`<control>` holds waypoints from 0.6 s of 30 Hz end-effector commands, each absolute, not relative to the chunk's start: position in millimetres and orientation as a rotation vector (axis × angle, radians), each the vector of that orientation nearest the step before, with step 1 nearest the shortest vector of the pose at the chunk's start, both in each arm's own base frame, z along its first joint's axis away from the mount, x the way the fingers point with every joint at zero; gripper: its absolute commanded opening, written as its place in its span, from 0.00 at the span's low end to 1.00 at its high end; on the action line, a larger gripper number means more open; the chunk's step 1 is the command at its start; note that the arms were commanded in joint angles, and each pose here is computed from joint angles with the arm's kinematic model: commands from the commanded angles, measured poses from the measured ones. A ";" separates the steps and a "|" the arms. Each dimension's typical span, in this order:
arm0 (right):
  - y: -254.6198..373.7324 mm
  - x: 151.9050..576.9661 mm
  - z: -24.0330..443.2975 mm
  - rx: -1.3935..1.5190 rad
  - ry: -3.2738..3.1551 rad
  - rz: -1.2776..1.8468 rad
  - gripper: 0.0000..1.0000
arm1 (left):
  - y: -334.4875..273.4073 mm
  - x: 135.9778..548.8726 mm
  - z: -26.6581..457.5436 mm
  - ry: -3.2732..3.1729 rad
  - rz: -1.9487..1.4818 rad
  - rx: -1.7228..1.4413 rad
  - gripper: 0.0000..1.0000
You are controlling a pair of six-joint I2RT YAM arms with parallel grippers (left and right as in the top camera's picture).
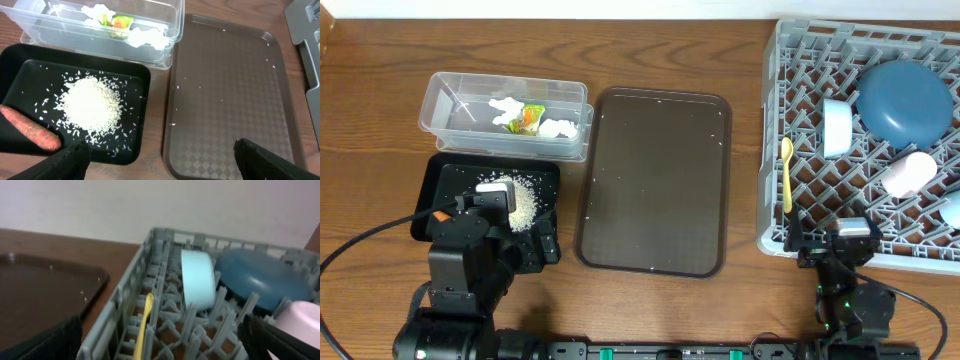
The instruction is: Sort waste into correct bins and load items into the dishwasher rack
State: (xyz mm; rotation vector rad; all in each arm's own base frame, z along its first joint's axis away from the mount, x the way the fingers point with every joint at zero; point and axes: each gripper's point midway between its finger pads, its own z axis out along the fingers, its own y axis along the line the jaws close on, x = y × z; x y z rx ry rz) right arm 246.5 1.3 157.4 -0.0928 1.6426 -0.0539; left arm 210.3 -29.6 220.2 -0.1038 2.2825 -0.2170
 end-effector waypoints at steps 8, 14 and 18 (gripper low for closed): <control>3.9 246.1 157.6 -0.130 1.637 -0.076 0.99 | -27.7 210.5 220.6 2.278 -0.202 -0.096 0.94; 4.0 246.1 157.6 -0.130 1.637 -0.075 0.99 | -27.6 210.5 220.6 2.278 -0.202 -0.096 0.94; 3.9 246.1 157.6 -0.130 1.637 -0.076 0.99 | -27.7 210.5 220.6 2.278 -0.202 -0.096 0.94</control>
